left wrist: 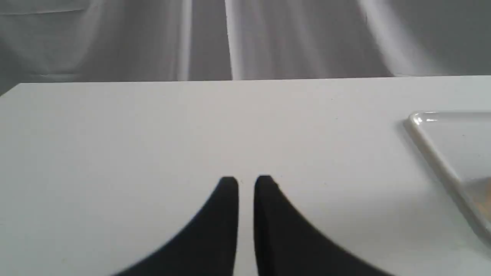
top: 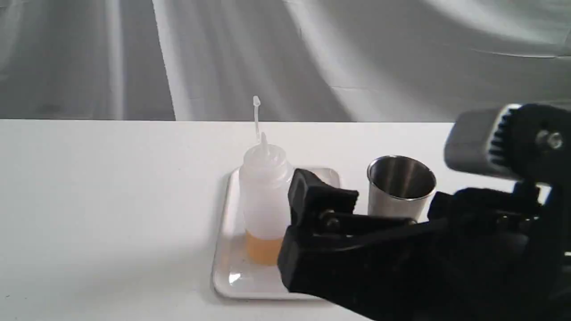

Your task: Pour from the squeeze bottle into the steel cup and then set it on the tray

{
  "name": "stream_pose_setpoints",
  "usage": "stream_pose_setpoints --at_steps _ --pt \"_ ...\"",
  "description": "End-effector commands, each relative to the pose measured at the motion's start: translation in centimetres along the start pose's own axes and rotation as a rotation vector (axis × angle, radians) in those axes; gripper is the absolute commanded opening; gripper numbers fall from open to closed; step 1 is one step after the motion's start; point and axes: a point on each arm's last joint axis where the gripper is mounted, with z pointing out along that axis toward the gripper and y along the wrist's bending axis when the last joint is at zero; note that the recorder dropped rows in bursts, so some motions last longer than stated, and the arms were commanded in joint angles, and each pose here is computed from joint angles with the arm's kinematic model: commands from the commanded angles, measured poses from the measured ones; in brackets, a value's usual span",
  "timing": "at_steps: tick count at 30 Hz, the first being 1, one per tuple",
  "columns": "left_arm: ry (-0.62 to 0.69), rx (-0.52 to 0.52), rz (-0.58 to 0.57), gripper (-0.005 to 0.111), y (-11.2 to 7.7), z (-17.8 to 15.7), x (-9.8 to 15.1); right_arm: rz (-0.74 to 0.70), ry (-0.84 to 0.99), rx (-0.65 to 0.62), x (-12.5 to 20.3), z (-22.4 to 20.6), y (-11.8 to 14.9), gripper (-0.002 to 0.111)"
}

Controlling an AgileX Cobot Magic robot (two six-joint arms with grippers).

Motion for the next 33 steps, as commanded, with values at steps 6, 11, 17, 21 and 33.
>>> stream_pose_setpoints --at_steps 6,11,17,21,33 --pt "-0.005 0.008 -0.003 0.008 0.0 0.0 0.1 -0.034 -0.007 -0.004 -0.6 -0.3 -0.5 0.105" --pt "-0.005 0.008 -0.003 0.008 0.0 0.0 0.1 -0.081 -0.016 -0.016 -1.6 -0.7 -1.1 0.105" --pt "-0.005 0.008 0.001 0.008 0.0 0.0 0.1 -0.358 -0.168 -0.147 -4.4 -1.2 -0.9 0.105" --pt "-0.005 0.008 -0.001 0.008 0.0 0.0 0.1 -0.463 -0.179 -0.349 -5.4 -0.8 -0.4 0.105" --pt "-0.005 0.008 -0.003 0.008 0.0 0.0 0.1 -0.532 -0.052 -0.616 -6.6 2.3 -3.9 0.105"
